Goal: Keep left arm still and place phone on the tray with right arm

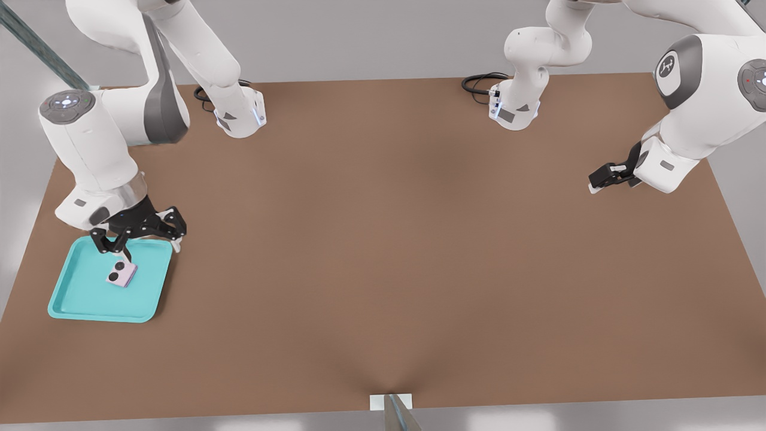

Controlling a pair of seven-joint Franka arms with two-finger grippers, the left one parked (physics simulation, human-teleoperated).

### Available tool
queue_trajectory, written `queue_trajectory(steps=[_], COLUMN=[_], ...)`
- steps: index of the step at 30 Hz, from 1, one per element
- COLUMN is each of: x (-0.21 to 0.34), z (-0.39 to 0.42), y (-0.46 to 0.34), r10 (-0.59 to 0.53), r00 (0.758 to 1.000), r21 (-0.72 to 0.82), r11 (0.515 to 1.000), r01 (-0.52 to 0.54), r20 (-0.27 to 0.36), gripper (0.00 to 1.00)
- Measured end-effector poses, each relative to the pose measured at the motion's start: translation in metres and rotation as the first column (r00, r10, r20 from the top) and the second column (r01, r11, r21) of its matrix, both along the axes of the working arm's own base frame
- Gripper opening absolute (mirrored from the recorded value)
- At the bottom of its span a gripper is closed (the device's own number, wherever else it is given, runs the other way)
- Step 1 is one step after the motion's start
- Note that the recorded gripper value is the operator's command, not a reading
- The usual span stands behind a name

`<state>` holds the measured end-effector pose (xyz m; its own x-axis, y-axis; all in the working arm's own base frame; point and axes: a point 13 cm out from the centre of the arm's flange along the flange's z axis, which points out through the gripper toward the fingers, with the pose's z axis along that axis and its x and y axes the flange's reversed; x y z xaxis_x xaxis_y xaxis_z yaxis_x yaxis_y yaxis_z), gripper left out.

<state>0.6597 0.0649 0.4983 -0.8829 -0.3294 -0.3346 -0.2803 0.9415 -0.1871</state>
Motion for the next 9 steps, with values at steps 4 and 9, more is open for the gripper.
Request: queue_trajectory(steps=[4, 9], x=[-0.060, -0.036], z=[-0.002, -0.001], y=[-0.005, -0.015], r10=[-0.102, -0.185], r00=[0.986, 0.952], r21=[0.000, 0.024], r11=[0.995, 0.980], r01=[0.103, 0.197], r20=[-0.132, -0.244], gripper=[1.00, 1.00])
